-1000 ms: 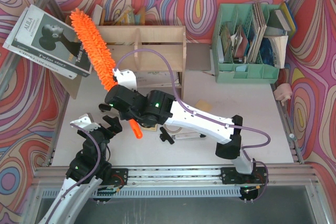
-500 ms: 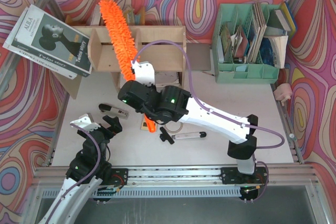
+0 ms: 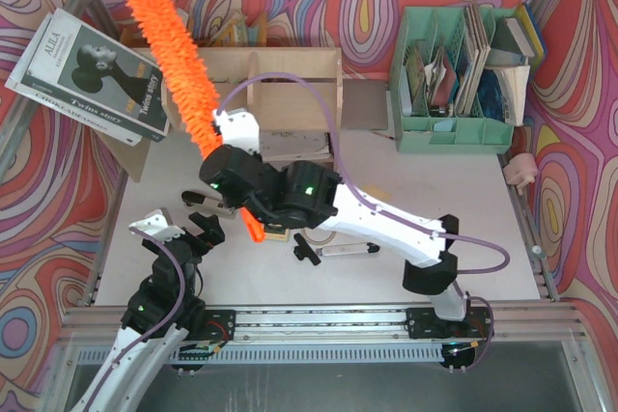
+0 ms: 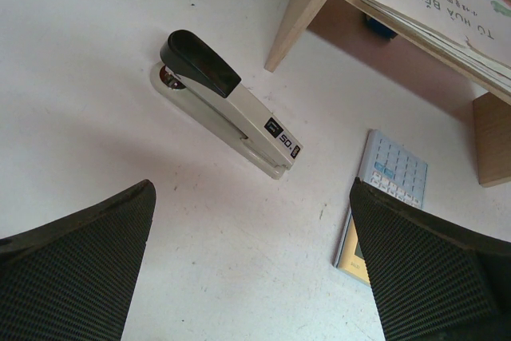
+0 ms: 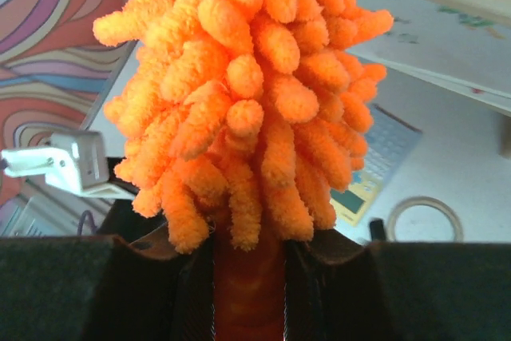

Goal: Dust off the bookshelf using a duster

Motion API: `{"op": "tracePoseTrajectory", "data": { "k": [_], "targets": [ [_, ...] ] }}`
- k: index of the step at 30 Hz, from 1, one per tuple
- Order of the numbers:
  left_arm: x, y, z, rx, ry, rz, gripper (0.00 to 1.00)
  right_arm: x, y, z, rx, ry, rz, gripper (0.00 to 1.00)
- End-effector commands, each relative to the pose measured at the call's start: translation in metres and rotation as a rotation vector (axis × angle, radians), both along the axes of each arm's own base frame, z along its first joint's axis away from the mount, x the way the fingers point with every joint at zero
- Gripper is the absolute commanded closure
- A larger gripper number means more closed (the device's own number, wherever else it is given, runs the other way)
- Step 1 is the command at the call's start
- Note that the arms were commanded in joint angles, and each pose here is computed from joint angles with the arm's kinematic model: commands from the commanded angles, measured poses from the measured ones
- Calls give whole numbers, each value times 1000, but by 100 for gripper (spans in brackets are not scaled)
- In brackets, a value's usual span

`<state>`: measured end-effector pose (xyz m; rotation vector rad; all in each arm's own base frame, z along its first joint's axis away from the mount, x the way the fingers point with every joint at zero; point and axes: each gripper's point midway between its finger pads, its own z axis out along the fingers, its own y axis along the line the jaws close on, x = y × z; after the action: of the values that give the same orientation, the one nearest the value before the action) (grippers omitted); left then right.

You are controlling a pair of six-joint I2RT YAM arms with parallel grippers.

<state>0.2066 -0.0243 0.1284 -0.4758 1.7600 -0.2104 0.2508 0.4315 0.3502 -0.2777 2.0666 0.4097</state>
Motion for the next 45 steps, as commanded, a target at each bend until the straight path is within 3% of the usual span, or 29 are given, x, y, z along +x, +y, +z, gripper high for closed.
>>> {"op": "tracePoseTrajectory", "data": {
  "k": [1, 8, 15, 37, 45],
  "targets": [
    [1, -2, -5, 13, 4, -12, 2, -5, 42, -7, 36, -5, 105, 100],
    [1, -2, -5, 12, 4, -12, 2, -3, 48, -37, 3, 38, 97, 100],
    [0, -1, -5, 12, 3, -10, 2, 14, 17, -55, -36, 80, -2, 100],
    [1, -2, -5, 11, 3, -15, 2, 16, -88, 21, 9, -54, -194, 100],
    [2, -3, -5, 13, 5, -16, 2, 11, -93, 19, 11, -40, -179, 100]
  ]
}}
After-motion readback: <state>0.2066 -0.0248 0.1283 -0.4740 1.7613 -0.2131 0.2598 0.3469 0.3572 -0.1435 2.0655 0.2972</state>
